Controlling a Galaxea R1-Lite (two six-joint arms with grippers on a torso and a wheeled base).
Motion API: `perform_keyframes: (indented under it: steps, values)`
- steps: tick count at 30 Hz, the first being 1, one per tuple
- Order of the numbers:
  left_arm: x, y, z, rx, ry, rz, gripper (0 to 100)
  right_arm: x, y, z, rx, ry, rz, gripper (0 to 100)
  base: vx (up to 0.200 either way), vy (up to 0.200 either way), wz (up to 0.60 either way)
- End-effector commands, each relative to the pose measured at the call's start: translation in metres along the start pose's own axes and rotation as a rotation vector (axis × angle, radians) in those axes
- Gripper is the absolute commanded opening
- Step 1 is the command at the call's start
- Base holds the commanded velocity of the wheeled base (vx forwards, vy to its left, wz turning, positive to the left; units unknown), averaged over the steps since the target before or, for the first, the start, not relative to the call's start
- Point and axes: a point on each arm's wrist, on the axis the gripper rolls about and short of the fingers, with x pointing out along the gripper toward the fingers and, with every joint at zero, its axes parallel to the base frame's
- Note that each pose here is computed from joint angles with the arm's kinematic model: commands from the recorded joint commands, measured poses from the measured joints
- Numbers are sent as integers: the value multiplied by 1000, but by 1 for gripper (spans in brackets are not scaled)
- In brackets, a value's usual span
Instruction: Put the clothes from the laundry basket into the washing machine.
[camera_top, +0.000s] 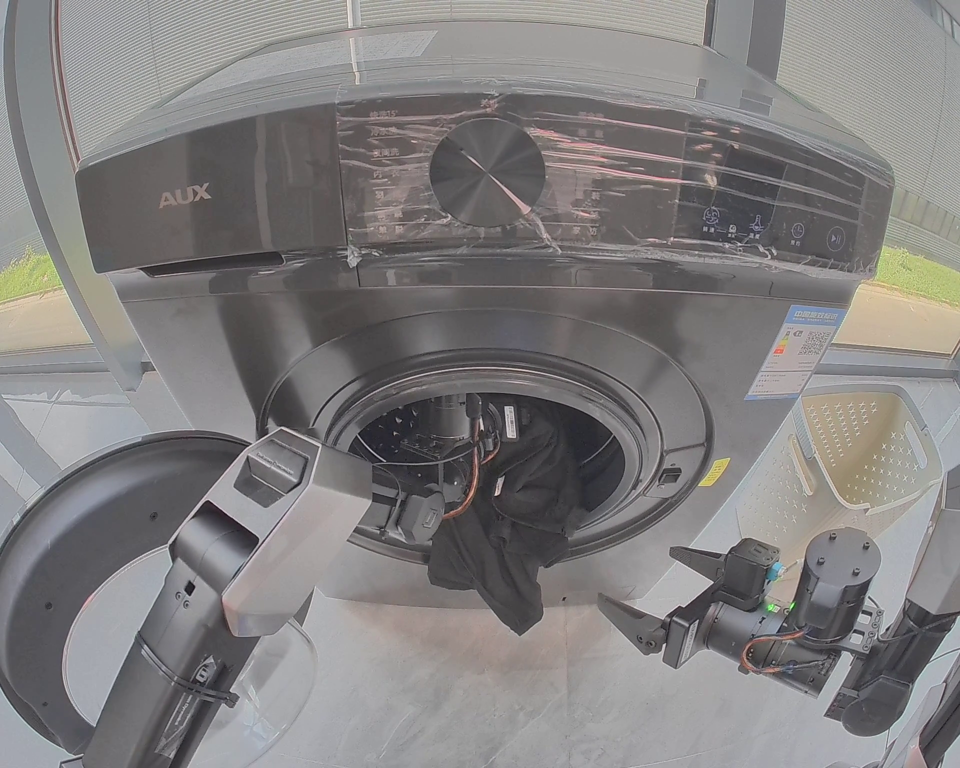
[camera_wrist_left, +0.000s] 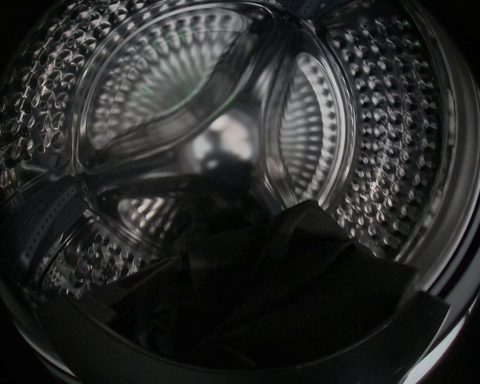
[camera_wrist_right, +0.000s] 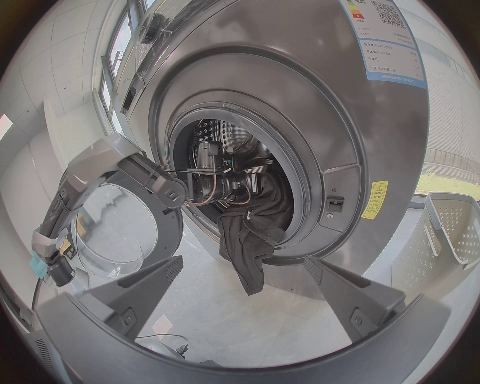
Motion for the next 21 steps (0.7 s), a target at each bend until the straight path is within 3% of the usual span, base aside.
perform_keyframes:
  steps: [1,4,6,8,17,21]
  values:
    - [-47,-18,34,23,135,-34,100,-1,1,1,-1,-4,3,100,0,0,0]
    - [-54,-18,33,33,168,-35,100,-1,1,1,-1,-4,3,100,0,0,0]
    - [-74,-21,28,70,274,-43,100,-1,2,1,-1,-5,7,100,0,0,0]
    - [-80,-18,19,87,333,-51,100,-1,2,1,-1,-7,8,100,0,0,0]
    - [-88,-19,8,91,391,-107,100,-1,2,1,-2,-7,9,100,0,0,0]
    - [-91,-22,-5,108,428,-117,100,0,2,1,-2,-5,9,100,0,0,0]
